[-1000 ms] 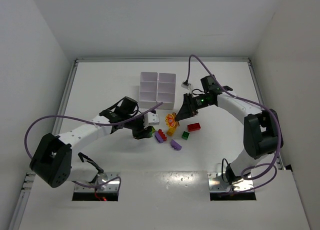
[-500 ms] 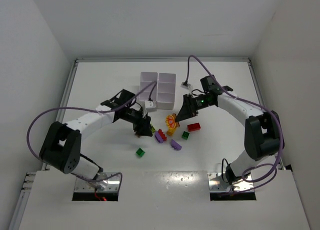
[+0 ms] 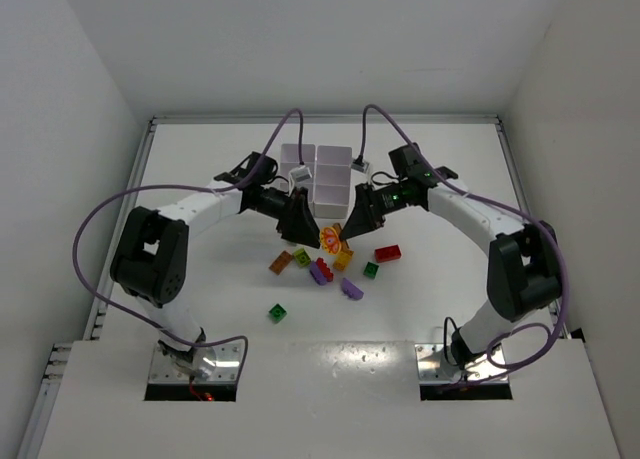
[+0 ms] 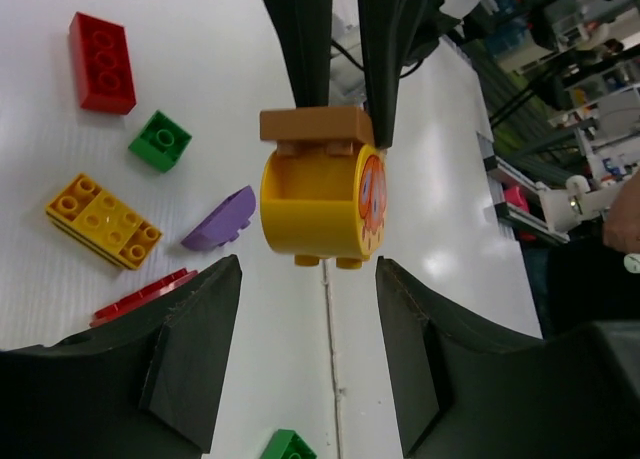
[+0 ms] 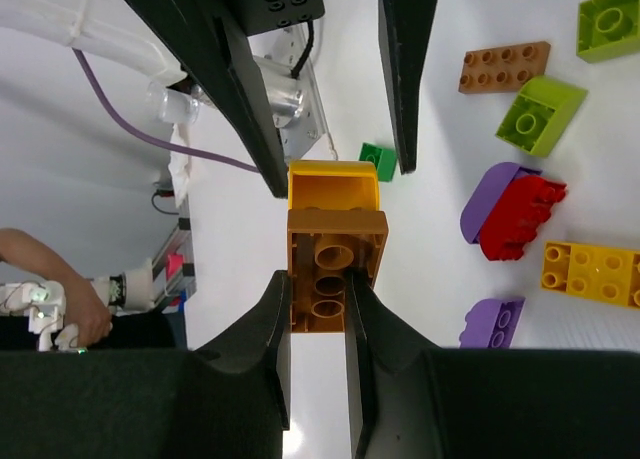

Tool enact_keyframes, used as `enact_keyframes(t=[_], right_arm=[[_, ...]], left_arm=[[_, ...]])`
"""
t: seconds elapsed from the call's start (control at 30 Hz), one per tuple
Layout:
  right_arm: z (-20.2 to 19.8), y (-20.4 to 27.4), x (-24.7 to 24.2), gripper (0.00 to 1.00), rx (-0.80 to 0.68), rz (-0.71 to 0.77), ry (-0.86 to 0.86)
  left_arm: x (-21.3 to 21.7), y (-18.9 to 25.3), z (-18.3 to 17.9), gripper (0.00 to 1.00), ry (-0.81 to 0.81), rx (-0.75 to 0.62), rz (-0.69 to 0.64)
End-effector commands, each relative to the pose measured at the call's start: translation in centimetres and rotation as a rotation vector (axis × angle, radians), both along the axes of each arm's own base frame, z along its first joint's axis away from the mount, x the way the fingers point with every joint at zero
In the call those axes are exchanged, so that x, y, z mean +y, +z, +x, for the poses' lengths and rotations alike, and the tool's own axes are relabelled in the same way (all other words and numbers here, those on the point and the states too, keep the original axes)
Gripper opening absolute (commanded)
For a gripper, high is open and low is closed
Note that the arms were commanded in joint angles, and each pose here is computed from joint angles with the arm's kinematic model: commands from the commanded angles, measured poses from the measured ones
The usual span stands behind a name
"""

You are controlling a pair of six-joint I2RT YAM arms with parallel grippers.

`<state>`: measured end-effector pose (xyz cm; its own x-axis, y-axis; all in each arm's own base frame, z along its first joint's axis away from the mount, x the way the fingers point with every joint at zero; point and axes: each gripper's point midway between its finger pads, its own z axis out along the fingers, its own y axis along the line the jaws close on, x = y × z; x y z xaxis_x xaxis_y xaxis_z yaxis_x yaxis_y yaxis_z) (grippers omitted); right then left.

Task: Sort the legos into containers by color

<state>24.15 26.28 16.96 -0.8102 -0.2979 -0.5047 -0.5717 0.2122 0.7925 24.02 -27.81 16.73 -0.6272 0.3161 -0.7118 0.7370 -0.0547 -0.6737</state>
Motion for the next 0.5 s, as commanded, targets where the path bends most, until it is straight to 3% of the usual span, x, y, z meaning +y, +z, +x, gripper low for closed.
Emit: enact_keyframes(t=[0.0, 0.27, 0.33, 0.37, 0.43, 0.47], right_arm=[[0.9, 1.8, 1.2, 0.00, -0.076, 0.064, 0.043], [1.1, 2.1, 2.1, 0.00, -0.102, 0.075, 0.067], [1.0, 1.7, 2.4, 0.00, -0.095, 0.065, 0.071], [1.0, 1.7, 2.4, 0.00, -0.095, 0.065, 0.070], [1.3, 1.6, 2.4, 0.00, -0.107, 0.062, 0.065], [1.3, 1.6, 2.4, 0.00, -0.107, 0.062, 0.065]], left_arm=[[-0.4, 2.7, -0.5, 0.62, -0.065, 0.012, -0.105], [-0.4, 3.0, -0.5, 0.62, -0.075, 0.016, -0.115], [-0.4, 2.9, -0.4, 0.51, -0.074, 0.025, -0.112], [-0.2, 2.9, -0.1, 0.40, -0.067, 0.014, -0.115], [-0.2, 2.9, -0.2, 0.28, -0.066, 0.023, -0.112], [-0.2, 2.9, -0.1, 0.18, -0.068, 0.013, -0.115]])
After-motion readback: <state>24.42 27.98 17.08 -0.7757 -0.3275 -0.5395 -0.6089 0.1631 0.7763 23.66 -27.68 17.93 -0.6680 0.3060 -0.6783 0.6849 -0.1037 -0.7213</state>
